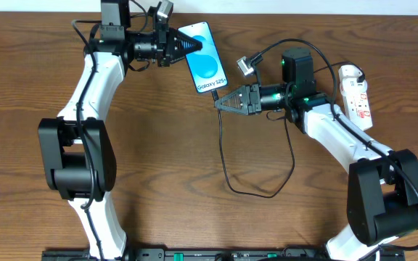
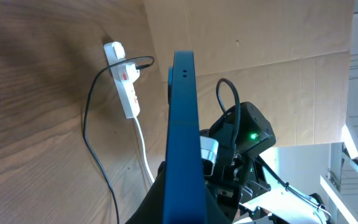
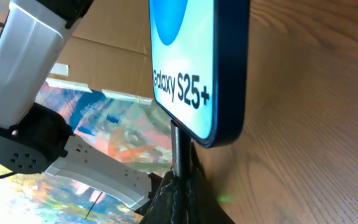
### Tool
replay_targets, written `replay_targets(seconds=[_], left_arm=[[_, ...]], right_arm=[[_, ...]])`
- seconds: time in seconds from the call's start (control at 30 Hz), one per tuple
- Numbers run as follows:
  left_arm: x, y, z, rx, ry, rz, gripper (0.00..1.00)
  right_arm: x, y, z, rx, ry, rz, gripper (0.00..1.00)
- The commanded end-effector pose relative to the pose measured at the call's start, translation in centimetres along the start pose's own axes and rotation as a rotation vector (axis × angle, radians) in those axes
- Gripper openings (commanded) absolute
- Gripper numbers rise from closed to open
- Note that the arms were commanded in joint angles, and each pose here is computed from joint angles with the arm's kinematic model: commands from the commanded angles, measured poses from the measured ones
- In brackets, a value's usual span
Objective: Plug charger to phone and switch on socket
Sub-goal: 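Open the right gripper and pull it back from the plugged cable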
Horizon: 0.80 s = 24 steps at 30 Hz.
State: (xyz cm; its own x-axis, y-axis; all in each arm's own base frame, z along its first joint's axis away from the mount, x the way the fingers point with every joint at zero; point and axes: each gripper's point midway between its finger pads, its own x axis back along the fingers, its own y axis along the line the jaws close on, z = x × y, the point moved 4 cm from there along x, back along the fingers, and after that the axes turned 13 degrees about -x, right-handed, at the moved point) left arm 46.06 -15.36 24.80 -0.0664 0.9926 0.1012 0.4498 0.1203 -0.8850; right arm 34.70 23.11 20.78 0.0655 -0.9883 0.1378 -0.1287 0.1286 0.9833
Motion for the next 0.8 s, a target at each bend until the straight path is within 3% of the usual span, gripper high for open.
replay_targets(seconds=[0.0,0.3,0.43,0.77], left_arm=[[-0.62,-2.17,0.69,-0.022,0.049,0.095,0.07],[-0.62,-2.16,0.68,-0.023,0.049,0.094,0.07],[-0.62,-2.16,0.68,-0.023,0.049,0.094,0.07],[-0.58,-2.08,0.65,-0.026,0.046,0.090,0.07]], right_arm=[[0.51,-0.56,-1.60,0.012,-0.079,0.045,0.01],[0.50,-0.60,-1.63,0.012,-0.082,0.048,0.03],[0.51,-0.73,-1.49,-0.002,-0.078,0.050,0.26],[0.48,-0.74,-0.92,-0.004,-0.046,0.037,0.50]])
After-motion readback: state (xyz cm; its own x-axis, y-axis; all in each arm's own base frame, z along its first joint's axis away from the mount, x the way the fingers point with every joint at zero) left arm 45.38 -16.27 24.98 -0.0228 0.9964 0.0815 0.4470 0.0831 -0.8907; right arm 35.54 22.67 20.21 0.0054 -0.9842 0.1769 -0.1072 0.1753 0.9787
